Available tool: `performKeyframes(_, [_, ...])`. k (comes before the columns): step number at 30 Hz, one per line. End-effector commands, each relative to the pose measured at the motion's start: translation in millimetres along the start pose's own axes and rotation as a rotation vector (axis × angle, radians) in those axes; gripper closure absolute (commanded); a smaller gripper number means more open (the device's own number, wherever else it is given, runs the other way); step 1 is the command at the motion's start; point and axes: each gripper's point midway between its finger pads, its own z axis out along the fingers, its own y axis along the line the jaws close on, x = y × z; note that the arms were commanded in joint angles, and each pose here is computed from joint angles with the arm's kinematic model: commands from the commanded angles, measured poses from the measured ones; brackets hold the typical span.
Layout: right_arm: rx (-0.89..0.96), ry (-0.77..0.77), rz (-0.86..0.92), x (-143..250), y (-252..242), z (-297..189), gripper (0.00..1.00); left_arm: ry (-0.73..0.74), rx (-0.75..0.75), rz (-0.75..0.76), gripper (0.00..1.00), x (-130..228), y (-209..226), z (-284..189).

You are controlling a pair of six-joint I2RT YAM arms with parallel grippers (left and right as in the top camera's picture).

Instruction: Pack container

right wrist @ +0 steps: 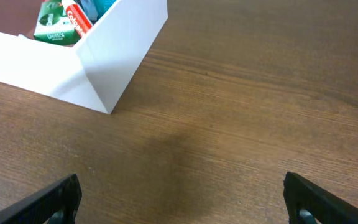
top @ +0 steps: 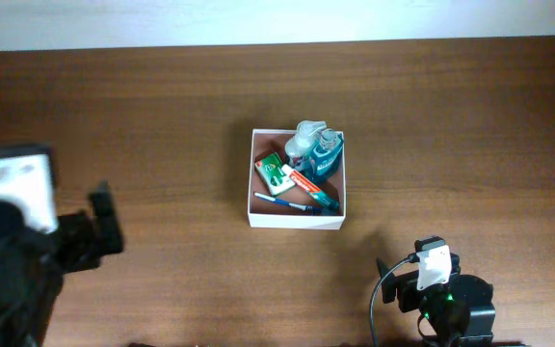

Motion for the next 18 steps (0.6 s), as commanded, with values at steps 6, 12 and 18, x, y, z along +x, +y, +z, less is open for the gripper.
performKeyframes(6, [0.017, -0.007, 0.012, 0.4, -3.3, 0.6, 0.01, -0.233, 0.110, -0.072, 0.01, 80.5, -7.0, 51.7])
performKeyframes(12, [0.017, -0.007, 0.011, 0.3, -3.3, 0.6, 0.01, -0.200, 0.233, -0.056, 0.01, 163.5, -32.5, 104.6])
performKeyframes(18, [0.017, -0.007, 0.011, 0.4, -3.3, 0.6, 0.01, -0.148, 0.240, -0.064, 0.01, 222.8, -36.7, 142.2])
